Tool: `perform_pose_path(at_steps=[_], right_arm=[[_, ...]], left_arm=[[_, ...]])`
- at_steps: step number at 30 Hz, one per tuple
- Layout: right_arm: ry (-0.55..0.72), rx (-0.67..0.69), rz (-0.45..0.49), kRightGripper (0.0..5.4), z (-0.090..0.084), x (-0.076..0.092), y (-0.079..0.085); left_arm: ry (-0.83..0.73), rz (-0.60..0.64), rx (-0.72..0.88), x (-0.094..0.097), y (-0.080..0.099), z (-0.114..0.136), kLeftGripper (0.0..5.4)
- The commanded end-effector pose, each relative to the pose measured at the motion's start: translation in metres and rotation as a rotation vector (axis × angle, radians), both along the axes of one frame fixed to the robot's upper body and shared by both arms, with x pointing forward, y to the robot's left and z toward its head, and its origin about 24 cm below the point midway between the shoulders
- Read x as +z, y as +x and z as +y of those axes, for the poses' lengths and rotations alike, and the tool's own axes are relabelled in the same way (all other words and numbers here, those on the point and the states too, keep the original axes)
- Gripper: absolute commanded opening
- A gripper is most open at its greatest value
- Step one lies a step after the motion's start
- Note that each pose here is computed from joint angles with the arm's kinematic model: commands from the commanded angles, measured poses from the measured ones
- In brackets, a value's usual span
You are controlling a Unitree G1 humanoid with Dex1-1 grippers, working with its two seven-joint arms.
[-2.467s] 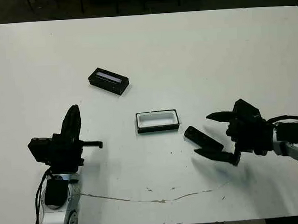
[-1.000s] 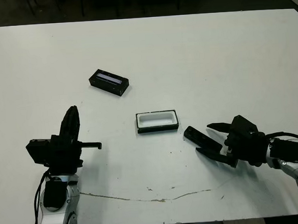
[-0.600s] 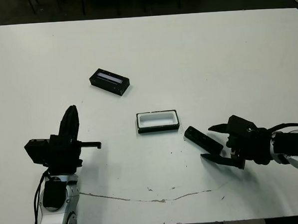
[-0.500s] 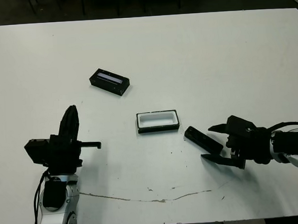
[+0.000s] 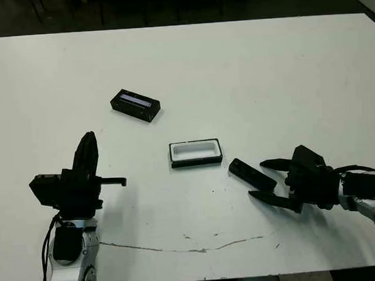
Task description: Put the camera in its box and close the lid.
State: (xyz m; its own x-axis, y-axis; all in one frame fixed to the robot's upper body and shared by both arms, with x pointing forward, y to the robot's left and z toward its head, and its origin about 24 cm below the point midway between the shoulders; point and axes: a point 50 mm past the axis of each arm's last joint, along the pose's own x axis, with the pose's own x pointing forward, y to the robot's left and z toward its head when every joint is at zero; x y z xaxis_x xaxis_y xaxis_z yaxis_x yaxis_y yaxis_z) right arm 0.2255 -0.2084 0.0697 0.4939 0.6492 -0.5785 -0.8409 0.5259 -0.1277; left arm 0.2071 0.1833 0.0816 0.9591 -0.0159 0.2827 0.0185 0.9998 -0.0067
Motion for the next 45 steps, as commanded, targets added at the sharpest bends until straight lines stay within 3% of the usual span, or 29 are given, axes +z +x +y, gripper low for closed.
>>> perform_pose_path(at_steps=[1, 13, 17, 22, 25, 30, 39, 45], right_arm=[[-0.117, -0.093, 0.197, 3.44, -0.014, -0.042, -0.025], [-0.018, -0.088, 0.204, 3.44, -0.003, -0.025, -0.033], [0.013, -0.118, 0.2, 3.44, -0.003, -0.026, -0.035], [0.045, -0.198, 0.24, 3.44, -0.008, -0.043, -0.035], [0.065, -0.215, 0.225, 3.4, -0.006, -0.044, -0.037], [0.059, -0.256, 0.225, 2.65, -0.01, -0.06, -0.037], [0.1, -0.26, 0.194, 1.06, -0.023, -0.103, -0.035], [0.056, -0.211, 0.161, 0.93, -0.024, -0.081, -0.029]], left_arm=[[0.016, 0.035, 0.006, -0.005, -0.002, 0.003, 0.0], [0.021, 0.025, 0.008, -0.005, -0.001, 0.004, 0.0], [0.016, 0.036, 0.014, -0.005, -0.002, 0.004, 0.0], [0.011, 0.03, 0.008, -0.004, -0.001, 0.005, 0.0], [0.012, 0.03, 0.008, -0.003, -0.002, 0.005, 0.0], [0.021, 0.03, 0.01, -0.003, -0.002, 0.005, 0.0], [0.009, 0.032, 0.005, -0.003, -0.002, 0.005, 0.0], [0.023, 0.027, 0.007, -0.003, -0.002, 0.006, 0.0]])
